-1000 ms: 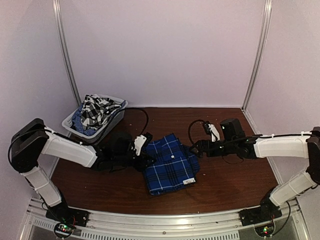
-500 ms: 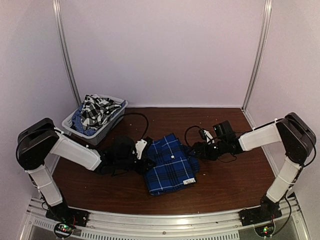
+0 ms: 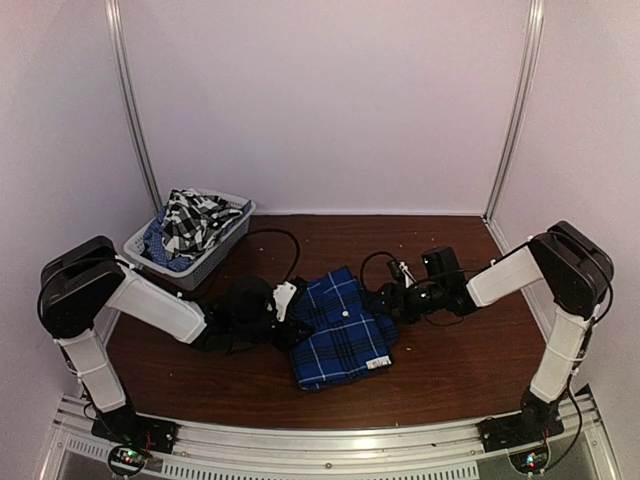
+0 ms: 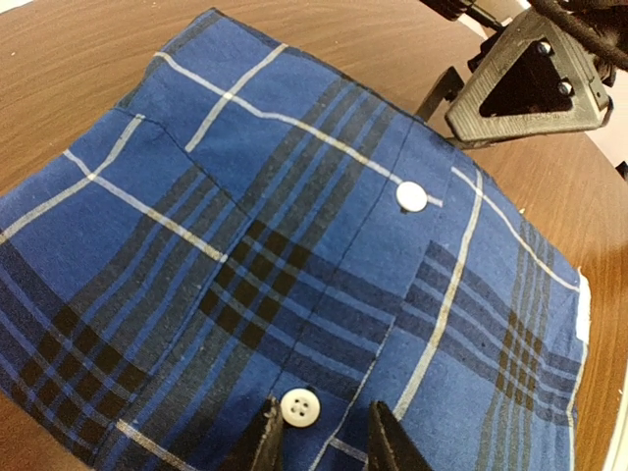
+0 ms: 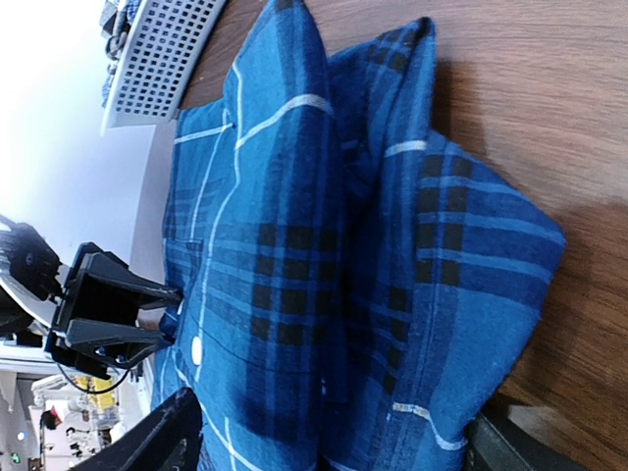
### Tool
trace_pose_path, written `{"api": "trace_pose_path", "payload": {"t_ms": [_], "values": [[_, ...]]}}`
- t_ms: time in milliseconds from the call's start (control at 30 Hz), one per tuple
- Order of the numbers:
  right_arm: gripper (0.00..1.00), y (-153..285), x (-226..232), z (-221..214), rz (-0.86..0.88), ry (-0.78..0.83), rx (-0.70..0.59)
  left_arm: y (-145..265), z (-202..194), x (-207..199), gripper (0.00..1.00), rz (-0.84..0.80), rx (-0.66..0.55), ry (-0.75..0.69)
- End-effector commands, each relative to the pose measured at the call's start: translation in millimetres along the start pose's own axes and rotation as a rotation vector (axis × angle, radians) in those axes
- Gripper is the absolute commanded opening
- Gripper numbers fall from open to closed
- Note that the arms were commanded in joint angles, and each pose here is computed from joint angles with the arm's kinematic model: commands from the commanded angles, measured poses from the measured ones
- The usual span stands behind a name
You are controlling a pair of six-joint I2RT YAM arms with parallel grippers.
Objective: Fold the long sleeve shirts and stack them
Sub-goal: Pick up the square-folded shirt from the center of the board.
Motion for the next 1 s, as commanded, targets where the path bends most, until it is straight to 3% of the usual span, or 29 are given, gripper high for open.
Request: {"api": "trace_pose_path", "payload": {"t_ms": [0,433,600,700,800,967], "values": [[0.83,-14,4,-11,0.084,-0.034,0.033,-2,-3,-2,0.31,-0.007,-0.011,0.004],[0.55,-34,14,-16,0.26,-0.057,0.013,-2,-5,-1,0.31,-0.006,-0.008,0.009],[0.39,-29,18,-12,0.31,-0.062,-0.023,0,-4,0,0.3,0.011,-0.022,0.022],[0.23,-23,19,-12,0.32,-0.071,-0.042,3,-2,1,0.3,0.023,-0.033,0.027],[0.0,-11,17,-8,0.32,-0.077,-0.072,6,-2,2,0.31,0.037,-0.04,0.03],[0.0,21,6,1,0.187,-0.057,-0.098,15,7,-3,0.32,0.033,-0.07,0.029]]}}
Point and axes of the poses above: each gripper's point midway between its finger pads, its own y axis back along the fingers, its own x axis along the line the jaws close on, z = x × y, the point moved 8 cm from there along y, back along the fingers, and after that the axes turned 11 degrees about y, right-handed, at the moved point
